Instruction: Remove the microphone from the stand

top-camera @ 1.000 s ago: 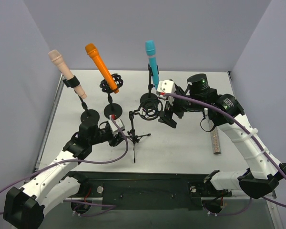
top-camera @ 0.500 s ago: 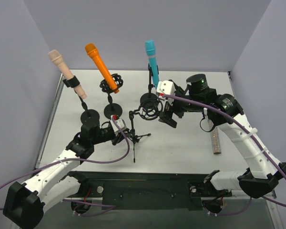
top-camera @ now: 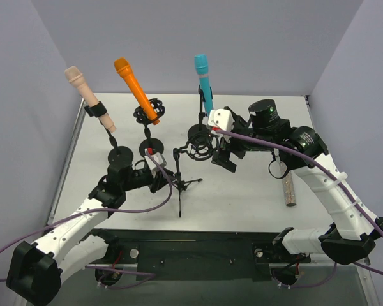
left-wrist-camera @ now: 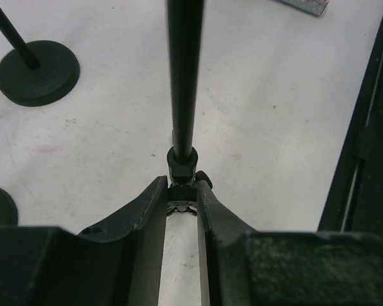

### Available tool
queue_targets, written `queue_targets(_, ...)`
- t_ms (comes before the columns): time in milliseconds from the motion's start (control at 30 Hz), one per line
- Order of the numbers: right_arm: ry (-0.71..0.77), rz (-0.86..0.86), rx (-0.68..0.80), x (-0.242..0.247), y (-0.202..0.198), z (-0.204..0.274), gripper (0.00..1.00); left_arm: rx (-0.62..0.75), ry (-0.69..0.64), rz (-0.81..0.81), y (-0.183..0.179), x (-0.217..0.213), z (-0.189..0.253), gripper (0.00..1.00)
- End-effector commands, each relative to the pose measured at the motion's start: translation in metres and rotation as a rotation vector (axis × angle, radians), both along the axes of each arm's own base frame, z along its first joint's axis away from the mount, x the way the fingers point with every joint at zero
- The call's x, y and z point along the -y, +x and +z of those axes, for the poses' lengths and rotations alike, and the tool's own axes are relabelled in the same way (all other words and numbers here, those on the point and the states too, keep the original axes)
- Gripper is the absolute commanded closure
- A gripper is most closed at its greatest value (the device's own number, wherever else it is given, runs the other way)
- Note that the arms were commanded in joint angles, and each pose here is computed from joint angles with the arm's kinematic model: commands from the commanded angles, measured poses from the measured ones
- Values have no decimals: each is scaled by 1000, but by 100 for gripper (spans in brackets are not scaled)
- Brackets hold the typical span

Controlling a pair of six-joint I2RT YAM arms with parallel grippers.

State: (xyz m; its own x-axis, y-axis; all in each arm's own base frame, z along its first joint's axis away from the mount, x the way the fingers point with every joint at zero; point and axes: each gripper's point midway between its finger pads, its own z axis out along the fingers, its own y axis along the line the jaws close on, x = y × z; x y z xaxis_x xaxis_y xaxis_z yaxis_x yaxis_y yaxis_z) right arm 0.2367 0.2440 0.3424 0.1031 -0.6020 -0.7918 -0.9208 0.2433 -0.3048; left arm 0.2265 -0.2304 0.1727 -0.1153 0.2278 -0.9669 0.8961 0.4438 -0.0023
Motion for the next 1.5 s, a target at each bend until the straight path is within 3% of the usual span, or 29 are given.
queue_targets(0, -4, 3, 6, 1, -9, 4, 2, -236, -117, -30, -11, 3, 5, 100)
queue_targets(167, -7, -9, -10, 2, -10, 1, 2, -461, -249, -39, -7, -2, 7, 100)
queue_targets(467, -17, -1, -35, 2, -14, -9, 2, -620, -329, -75, -6, 8, 8, 100)
queue_targets(500, -17, 2, -33, 1, -14, -9, 2, -618, -319, -45, -3, 6, 6, 96)
queue_targets(533, -16, 6, -32, 1, -14, -8, 2, -588, -307, -3, 1, 2, 9, 75)
queue_targets(600, -15, 15, -24, 0, -14, -7, 2, -495, -256, 45, 8, -5, 11, 52)
queue_targets(733, -11, 28, -15, -1, -15, -6, 2, -358, -173, 84, 14, -17, 16, 37)
queue_targets(1067, -10, 90, 78, -1, -14, 10, 0, -70, 32, -3, 4, -5, 3, 34)
queue_targets(1467, 29, 102, 76, -3, -29, 34, 0, -11, 14, 39, 10, -6, 14, 36)
